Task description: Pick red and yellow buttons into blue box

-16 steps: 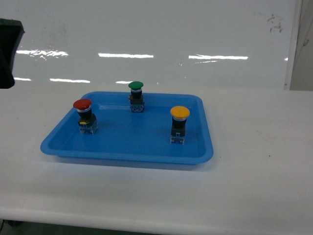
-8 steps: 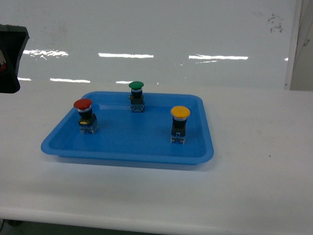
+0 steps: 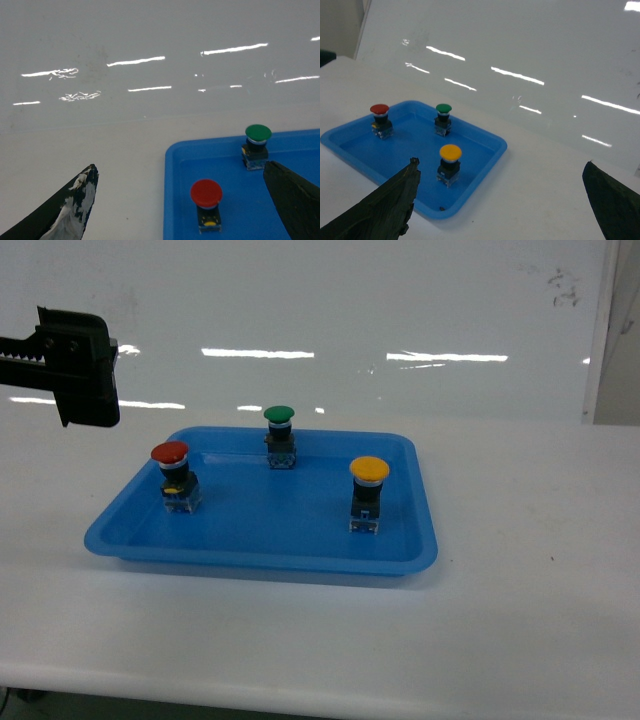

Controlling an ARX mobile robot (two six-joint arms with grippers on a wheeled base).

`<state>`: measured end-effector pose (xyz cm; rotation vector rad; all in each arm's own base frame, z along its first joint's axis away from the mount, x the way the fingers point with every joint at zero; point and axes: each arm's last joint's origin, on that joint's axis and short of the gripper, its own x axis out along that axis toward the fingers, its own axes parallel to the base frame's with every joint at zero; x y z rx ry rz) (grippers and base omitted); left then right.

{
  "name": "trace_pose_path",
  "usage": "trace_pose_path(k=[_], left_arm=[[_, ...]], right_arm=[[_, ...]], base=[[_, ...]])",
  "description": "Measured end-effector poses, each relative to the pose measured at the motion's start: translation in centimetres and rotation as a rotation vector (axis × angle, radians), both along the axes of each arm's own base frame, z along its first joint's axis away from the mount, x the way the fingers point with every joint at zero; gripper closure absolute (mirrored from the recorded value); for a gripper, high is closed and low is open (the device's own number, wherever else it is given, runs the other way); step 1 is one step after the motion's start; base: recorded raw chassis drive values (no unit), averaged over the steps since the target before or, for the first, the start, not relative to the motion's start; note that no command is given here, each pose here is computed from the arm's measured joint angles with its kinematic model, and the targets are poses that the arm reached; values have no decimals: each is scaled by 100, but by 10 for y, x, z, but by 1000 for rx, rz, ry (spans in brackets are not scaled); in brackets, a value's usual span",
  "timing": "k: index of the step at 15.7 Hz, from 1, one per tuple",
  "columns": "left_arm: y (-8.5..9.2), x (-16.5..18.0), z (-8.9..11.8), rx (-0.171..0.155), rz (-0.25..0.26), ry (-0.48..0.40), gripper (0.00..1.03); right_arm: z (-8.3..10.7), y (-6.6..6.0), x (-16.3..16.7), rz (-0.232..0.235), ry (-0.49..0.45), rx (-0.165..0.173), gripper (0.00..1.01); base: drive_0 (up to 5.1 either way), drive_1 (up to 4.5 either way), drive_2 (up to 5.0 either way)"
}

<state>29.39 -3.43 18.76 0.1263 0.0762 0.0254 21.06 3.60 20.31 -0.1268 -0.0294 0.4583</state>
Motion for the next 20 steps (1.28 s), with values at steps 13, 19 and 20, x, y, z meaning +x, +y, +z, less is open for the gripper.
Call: trace_pose_path(k=[13, 19, 20], left_arm=[[-1, 2, 2, 25, 7, 6, 5], [-1, 2, 2, 25, 7, 6, 5], [-1, 2, 2, 25, 7, 6, 5]], right_arm=[[-11, -8, 52, -5, 77, -59, 3], [-13, 26, 97, 154, 202, -90, 3], [-10, 30, 106, 166, 202, -99, 3]], base=[[0, 0, 0], [0, 0, 0], [0, 0, 0]])
